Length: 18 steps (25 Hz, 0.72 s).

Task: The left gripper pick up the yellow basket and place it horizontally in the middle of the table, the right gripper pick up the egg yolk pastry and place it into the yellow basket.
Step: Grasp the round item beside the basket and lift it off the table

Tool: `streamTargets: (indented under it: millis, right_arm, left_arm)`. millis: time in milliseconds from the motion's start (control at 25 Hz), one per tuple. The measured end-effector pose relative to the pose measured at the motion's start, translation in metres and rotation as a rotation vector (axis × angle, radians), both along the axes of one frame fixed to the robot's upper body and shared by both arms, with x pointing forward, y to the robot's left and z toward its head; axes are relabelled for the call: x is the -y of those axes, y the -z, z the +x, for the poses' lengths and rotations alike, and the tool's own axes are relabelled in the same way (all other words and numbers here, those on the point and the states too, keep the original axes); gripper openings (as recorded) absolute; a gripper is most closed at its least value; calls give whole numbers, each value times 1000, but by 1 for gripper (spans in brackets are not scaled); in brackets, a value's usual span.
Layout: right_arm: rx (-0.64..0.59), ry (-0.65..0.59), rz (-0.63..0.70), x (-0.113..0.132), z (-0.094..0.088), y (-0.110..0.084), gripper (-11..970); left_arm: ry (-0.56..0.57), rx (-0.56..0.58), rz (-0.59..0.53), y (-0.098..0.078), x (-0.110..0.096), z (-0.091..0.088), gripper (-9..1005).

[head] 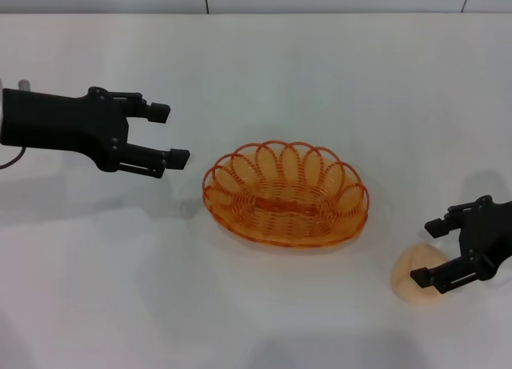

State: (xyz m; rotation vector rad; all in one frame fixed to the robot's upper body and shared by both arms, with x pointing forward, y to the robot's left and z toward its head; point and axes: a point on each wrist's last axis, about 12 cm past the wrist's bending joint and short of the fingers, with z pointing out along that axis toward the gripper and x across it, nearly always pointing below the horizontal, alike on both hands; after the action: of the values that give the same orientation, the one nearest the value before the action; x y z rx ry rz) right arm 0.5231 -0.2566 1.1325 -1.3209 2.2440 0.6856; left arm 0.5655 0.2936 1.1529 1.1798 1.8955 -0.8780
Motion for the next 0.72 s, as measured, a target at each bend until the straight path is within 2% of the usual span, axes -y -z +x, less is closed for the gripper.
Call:
streamTargets:
  millis: [400,720]
  right_arm:
    - [-17,-4,-34,1,-2,7,792]
    - [-9,-19,-18,-2,-3,3,459]
  left_arm:
    - [14,-13,-15,-1,4,-1,870]
    - [12,-17,-19,1,5,-2,870]
